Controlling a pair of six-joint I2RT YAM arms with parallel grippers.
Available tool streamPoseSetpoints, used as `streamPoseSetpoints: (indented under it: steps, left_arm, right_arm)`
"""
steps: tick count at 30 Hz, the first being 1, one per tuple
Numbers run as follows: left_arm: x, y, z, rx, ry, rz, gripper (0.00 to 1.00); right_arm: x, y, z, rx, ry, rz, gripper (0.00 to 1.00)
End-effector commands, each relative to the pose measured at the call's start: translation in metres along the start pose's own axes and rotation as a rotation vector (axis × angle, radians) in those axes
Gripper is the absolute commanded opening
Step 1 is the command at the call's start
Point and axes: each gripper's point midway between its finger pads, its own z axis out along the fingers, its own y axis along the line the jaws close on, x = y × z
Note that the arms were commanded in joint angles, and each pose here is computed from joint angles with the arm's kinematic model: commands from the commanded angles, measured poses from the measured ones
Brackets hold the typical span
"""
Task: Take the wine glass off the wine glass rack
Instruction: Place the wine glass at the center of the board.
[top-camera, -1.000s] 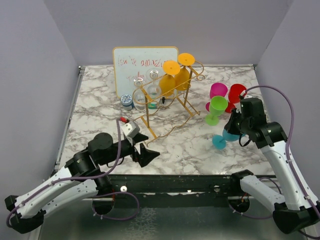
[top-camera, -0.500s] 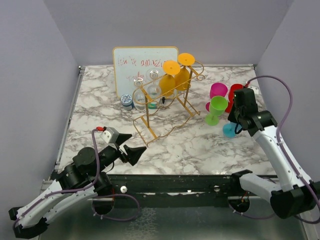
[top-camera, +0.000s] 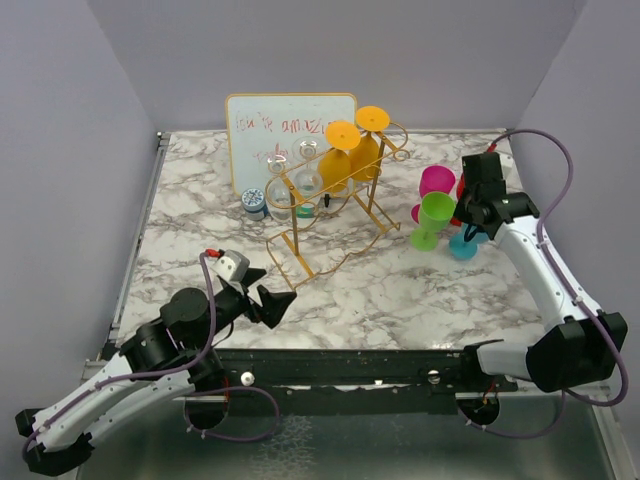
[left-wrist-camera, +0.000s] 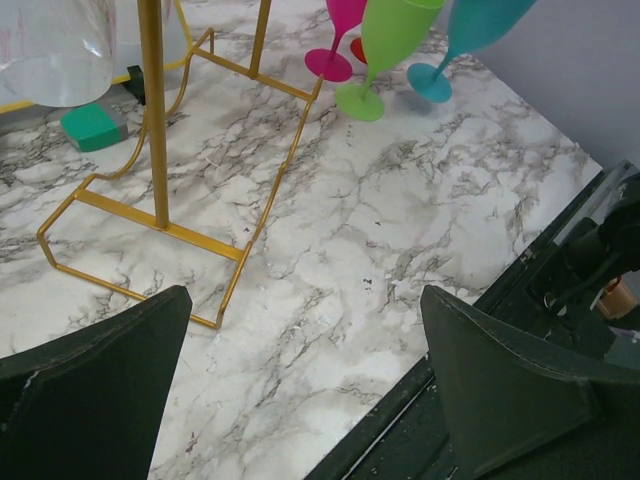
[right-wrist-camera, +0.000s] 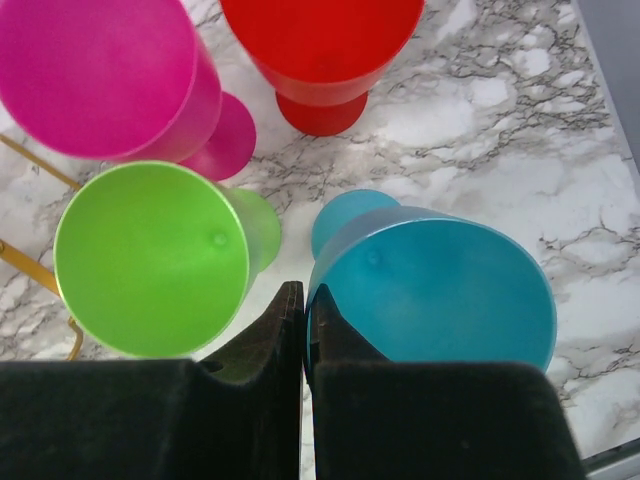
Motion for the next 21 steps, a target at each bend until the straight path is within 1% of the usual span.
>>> streamPoseSetpoints:
  steps: [1, 4, 7, 11, 16, 21]
  left_arm:
    - [0.004, 0.0, 0.003, -0.006, 0.02, -0.008, 0.99]
    - [0.004, 0.0, 0.003, -0.005, 0.02, -0.008, 0.99]
    - [0.002, -0.002, 0.002, 0.007, 0.017, -0.006, 0.99]
    - [0.002, -0.002, 0.001, 0.007, 0.014, -0.005, 0.99]
    - [0.002, -0.001, 0.002, 0.0, 0.011, -0.009, 0.99]
    - [0.006, -0.003, 0.004, 0.009, 0.035, -0.008, 0.99]
  right_arm:
    - [-0.02, -0.003, 0.006, -0.003, -0.037, 0.016, 0.01]
    - [-0.02, -0.002, 0.013, -0.014, -0.021, 0.025, 0.0]
    - [-0.02, -0.006, 0.018, 0.011, -0.014, 0.027, 0.0]
    - [-0.022, 0.0, 0.023, -0.016, -0.001, 0.033, 0.01]
    - [-0.025, 0.003, 0.031, -0.007, 0.008, 0.023, 0.01]
    - [-0.025, 0.004, 0.037, -0.002, 0.028, -0.002, 0.03]
